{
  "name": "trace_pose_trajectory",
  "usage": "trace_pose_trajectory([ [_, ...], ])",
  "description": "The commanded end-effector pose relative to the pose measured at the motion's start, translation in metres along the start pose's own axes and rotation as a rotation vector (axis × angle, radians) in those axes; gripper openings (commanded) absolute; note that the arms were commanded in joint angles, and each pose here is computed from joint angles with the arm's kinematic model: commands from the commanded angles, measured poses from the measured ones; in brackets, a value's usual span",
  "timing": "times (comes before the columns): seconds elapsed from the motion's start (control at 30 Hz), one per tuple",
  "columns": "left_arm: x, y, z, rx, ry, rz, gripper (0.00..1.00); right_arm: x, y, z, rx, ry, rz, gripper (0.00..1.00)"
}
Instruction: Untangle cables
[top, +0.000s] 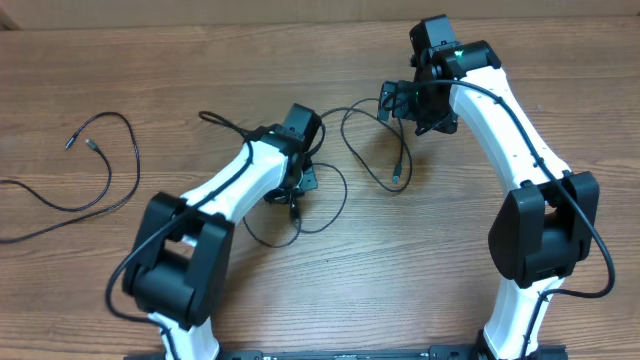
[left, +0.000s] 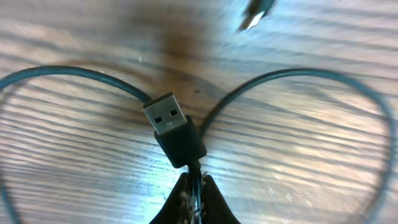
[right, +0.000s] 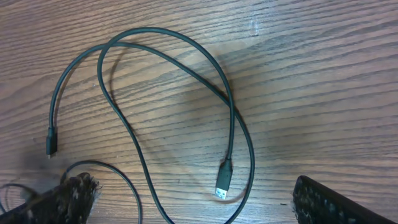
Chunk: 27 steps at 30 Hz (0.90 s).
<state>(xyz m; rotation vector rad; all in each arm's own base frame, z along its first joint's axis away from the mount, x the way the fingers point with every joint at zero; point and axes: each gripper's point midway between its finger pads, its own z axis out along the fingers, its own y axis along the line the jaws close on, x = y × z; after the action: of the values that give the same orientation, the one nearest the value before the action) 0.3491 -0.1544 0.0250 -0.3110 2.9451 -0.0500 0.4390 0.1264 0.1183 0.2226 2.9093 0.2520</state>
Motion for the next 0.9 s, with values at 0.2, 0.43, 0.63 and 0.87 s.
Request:
trace_pose_trajectory([
  [0.2,-0.013,0.012,-0.022,-0.068,-0.087,0.277,0.05,-0.003,0.003,-0.005,-0.01,-0.017,-0.007,1.0],
  [0.43,0.006,-0.005,-0.018,0.047,-0.005,0.282,0.14,-0.003,0.003,-0.005,-0.01,-0.017,-0.007,1.0],
  [0.63,0.017,0.002,-0.013,0.028,0.033,0.256,0.6,-0.003,0.003,-0.005,-0.01,-0.017,-0.007,1.0],
  [0.87,0.04,0.018,0.007,-0.006,0.085,0.147,0.61,-0.003,0.003,-0.005,-0.01,-0.016,-0.007,1.0],
])
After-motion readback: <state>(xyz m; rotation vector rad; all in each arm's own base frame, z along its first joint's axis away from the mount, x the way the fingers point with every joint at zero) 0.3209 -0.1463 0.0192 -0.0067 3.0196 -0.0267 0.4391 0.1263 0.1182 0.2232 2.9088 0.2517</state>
